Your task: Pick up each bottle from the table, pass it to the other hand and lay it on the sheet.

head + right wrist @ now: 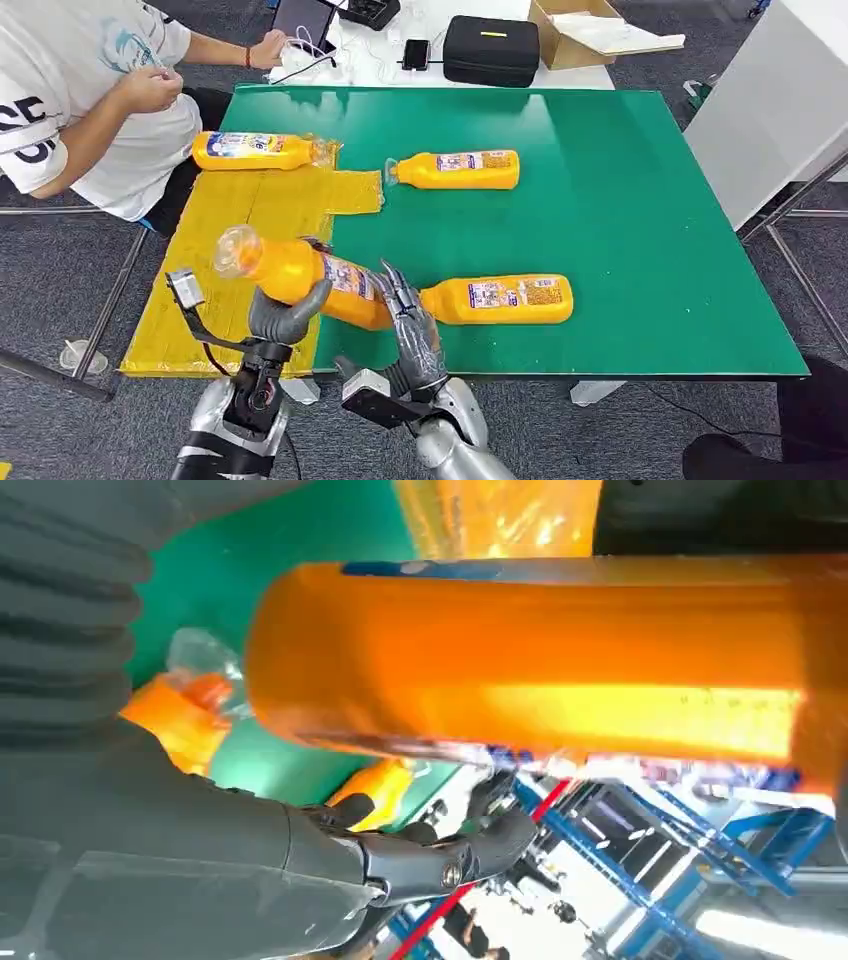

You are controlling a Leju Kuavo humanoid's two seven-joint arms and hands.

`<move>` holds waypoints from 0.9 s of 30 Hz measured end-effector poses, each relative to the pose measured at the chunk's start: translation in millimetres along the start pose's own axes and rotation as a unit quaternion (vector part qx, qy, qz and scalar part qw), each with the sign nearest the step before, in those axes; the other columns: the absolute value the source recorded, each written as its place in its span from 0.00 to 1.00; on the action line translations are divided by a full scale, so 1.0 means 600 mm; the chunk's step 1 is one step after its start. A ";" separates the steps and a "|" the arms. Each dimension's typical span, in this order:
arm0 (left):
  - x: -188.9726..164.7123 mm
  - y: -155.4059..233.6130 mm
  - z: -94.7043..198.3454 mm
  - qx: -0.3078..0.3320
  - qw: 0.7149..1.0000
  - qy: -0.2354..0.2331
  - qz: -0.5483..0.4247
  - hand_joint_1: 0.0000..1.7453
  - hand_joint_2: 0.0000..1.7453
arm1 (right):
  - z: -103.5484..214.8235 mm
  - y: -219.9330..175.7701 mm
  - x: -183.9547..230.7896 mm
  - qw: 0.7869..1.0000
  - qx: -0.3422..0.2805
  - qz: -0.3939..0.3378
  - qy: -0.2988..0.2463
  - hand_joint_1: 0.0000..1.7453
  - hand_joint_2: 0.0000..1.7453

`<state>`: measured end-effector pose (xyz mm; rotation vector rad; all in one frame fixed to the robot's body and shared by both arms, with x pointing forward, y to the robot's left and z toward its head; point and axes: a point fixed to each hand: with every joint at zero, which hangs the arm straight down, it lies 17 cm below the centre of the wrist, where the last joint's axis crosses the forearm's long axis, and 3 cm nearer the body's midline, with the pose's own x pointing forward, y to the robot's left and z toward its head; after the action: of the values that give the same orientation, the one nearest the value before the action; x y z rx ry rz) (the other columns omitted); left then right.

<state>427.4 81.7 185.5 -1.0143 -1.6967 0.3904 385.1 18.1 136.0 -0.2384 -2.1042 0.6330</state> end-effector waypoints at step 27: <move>0.135 0.086 -0.118 0.021 0.667 -0.150 -0.730 1.00 1.00 | -0.042 -0.211 0.142 0.970 -0.200 -0.086 -0.105 0.00 0.00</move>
<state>508.1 159.5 226.8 0.6944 -2.2033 -0.5164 364.6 -47.4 274.6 -0.2163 -2.4146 0.1296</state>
